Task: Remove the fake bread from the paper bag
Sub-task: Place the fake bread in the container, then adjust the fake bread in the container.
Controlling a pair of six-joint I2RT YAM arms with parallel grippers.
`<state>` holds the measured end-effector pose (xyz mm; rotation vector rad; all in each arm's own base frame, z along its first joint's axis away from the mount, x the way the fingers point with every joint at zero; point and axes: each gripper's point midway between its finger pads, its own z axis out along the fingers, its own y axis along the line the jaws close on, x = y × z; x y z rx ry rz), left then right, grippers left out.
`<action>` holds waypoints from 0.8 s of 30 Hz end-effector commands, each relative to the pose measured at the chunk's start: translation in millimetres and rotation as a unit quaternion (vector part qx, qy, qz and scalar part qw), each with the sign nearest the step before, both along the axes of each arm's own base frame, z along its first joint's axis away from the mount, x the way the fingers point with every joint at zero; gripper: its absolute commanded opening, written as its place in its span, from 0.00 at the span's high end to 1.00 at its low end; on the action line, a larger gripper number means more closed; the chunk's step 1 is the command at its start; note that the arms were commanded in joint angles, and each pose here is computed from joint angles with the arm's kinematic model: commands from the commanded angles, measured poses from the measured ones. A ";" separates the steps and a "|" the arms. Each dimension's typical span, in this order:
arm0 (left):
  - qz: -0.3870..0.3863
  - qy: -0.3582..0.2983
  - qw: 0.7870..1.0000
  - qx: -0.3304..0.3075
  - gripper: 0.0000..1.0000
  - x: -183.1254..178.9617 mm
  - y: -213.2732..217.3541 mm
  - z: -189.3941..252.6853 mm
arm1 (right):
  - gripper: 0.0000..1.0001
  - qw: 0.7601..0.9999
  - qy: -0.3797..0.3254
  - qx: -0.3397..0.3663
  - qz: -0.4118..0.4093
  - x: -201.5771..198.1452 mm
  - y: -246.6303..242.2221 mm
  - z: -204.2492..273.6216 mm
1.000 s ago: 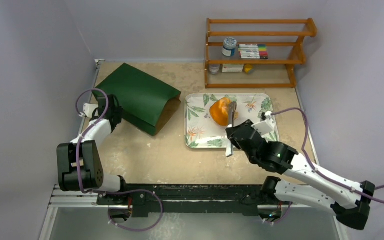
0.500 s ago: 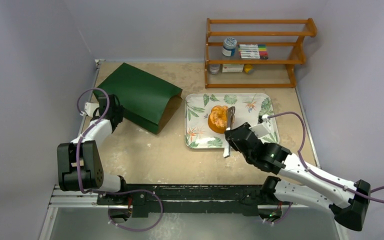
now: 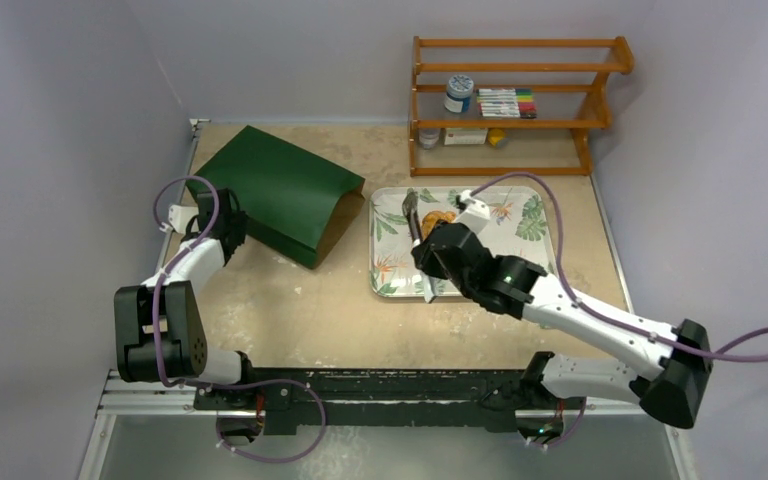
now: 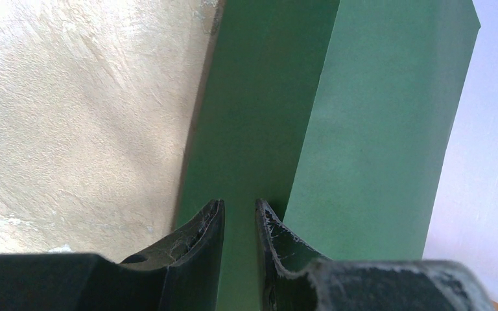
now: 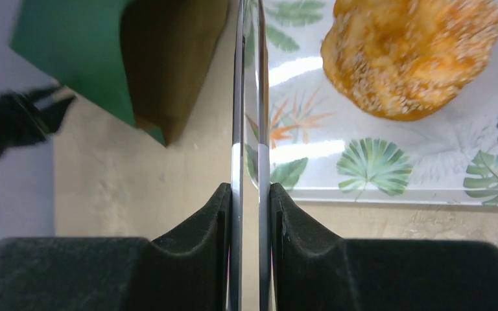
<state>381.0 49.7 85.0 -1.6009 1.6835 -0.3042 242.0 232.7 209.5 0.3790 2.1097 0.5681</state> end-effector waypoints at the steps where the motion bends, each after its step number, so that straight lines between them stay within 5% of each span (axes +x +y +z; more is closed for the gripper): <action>1: 0.002 -0.038 0.999 0.022 0.77 11.9 5.1 26.1 | 0.99 0.992 0.016 -0.038 0.119 -6.3 38.6 -17.7; 13: 0.016 -0.034 0.999 0.019 0.77 3.0 6.8 14.5 | 1.00 0.977 0.099 -0.154 0.108 -23.9 0.8 -96.9; 24: 0.014 -0.037 0.999 0.007 0.77 4.4 3.7 6.4 | 1.00 0.979 0.118 -0.167 0.001 -41.9 -59.8 -97.9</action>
